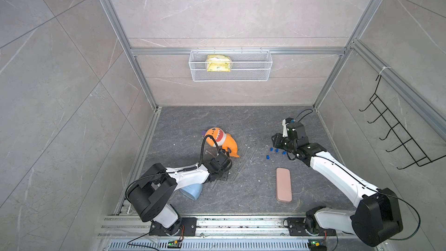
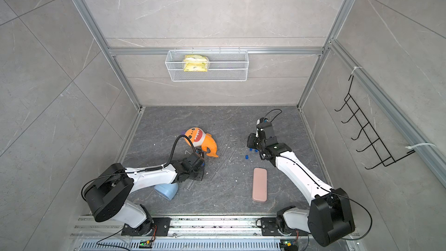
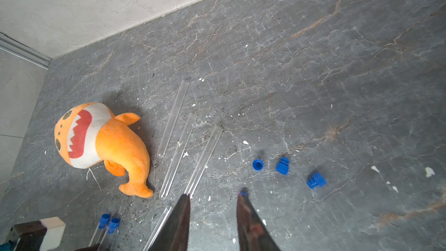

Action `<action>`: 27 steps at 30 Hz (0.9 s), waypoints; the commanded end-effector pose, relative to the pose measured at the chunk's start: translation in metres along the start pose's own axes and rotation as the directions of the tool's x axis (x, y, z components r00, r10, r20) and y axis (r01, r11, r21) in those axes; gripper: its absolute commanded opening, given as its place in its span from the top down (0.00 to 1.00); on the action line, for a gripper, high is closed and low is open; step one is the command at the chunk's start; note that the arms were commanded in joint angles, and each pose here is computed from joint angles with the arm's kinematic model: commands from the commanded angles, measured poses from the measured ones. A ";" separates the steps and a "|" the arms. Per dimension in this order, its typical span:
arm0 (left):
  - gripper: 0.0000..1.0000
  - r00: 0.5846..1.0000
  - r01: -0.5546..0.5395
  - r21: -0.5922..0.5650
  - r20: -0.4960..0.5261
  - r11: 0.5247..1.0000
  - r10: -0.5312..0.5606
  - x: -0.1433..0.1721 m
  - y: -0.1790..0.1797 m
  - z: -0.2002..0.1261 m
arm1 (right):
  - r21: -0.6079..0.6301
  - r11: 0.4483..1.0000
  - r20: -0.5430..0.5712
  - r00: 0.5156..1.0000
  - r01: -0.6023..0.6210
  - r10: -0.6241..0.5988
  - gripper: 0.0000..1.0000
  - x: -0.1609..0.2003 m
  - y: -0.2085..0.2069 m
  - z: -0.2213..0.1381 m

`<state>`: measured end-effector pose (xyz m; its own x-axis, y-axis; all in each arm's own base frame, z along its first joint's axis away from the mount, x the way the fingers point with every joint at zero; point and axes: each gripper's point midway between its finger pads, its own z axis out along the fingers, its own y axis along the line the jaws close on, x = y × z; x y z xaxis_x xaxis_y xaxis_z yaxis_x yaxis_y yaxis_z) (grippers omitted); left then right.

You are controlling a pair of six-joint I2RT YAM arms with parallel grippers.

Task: Remove stoppers from test tubes
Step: Pick up the test tube at the center of the board.

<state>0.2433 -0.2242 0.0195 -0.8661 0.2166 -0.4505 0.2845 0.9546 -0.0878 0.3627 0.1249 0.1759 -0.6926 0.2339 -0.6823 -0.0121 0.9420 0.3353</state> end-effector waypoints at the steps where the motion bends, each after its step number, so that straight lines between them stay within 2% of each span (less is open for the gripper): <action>1: 0.76 0.999 0.010 0.011 -0.038 1.000 -0.010 0.008 -0.003 0.004 | 0.012 1.000 -0.028 0.999 0.025 -0.025 0.65 0.010 -0.003 0.005; 13: 0.85 0.998 -0.002 0.006 -0.060 1.000 0.002 0.011 -0.007 0.010 | 0.013 0.999 -0.023 0.999 0.031 -0.031 0.65 0.008 -0.003 0.002; 17: 0.90 0.999 -0.011 0.010 -0.044 1.000 0.011 0.007 -0.008 0.006 | 0.003 1.000 -0.015 0.999 0.029 -0.028 0.64 0.006 0.000 -0.001; 22: 0.92 0.996 -0.065 0.050 0.065 0.997 0.061 -0.021 -0.019 -0.019 | -0.029 0.999 0.010 1.000 0.023 -0.022 0.65 -0.003 0.008 -0.012; 27: 0.92 0.969 -0.140 0.109 0.219 0.984 0.114 -0.059 -0.037 -0.056 | -0.076 0.997 0.034 0.999 0.011 -0.009 0.64 -0.015 0.019 -0.027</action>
<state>0.2470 -0.2412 0.0508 -0.8075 0.2644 -0.5273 0.3687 0.9240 -0.1012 0.3567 0.1264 0.1864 -0.6860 0.2294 -0.6905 -0.0363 0.9370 0.3474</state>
